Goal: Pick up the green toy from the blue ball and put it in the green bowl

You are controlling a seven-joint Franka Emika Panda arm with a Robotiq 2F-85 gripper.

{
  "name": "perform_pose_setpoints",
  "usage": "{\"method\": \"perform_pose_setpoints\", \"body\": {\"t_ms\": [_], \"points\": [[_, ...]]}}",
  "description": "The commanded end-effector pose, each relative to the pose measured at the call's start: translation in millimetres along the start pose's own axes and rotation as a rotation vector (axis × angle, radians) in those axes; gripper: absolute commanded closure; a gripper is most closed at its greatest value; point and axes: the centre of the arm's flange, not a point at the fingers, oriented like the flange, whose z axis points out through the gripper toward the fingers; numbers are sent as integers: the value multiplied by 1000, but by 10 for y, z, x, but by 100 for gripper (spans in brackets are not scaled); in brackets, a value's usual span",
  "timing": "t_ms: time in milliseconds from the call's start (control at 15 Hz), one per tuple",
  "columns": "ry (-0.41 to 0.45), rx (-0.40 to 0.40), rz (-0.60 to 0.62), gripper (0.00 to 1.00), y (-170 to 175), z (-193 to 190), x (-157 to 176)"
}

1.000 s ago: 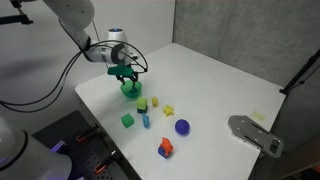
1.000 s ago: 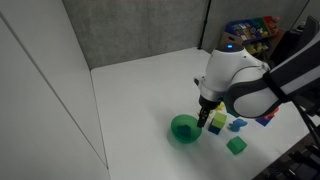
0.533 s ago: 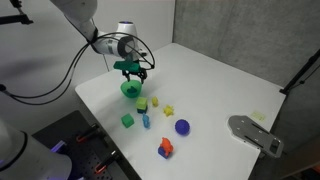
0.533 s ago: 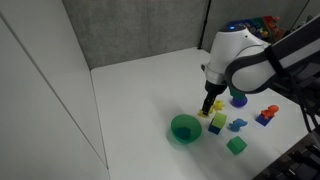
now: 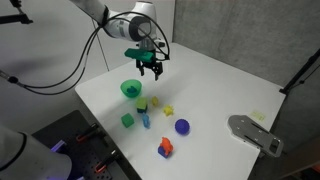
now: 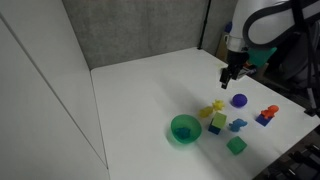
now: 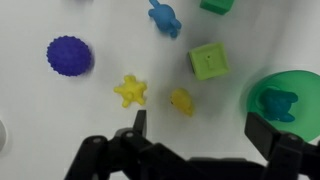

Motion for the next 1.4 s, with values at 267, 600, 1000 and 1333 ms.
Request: {"method": "perform_pose_setpoints", "body": {"t_ms": [267, 600, 1000, 1333], "points": [[-9, 86, 151, 0, 487, -904, -629], [3, 99, 195, 0, 637, -1675, -986], [87, 66, 222, 0, 688, -2326, -1267], [102, 64, 203, 0, 663, -2297, -1268]]}}
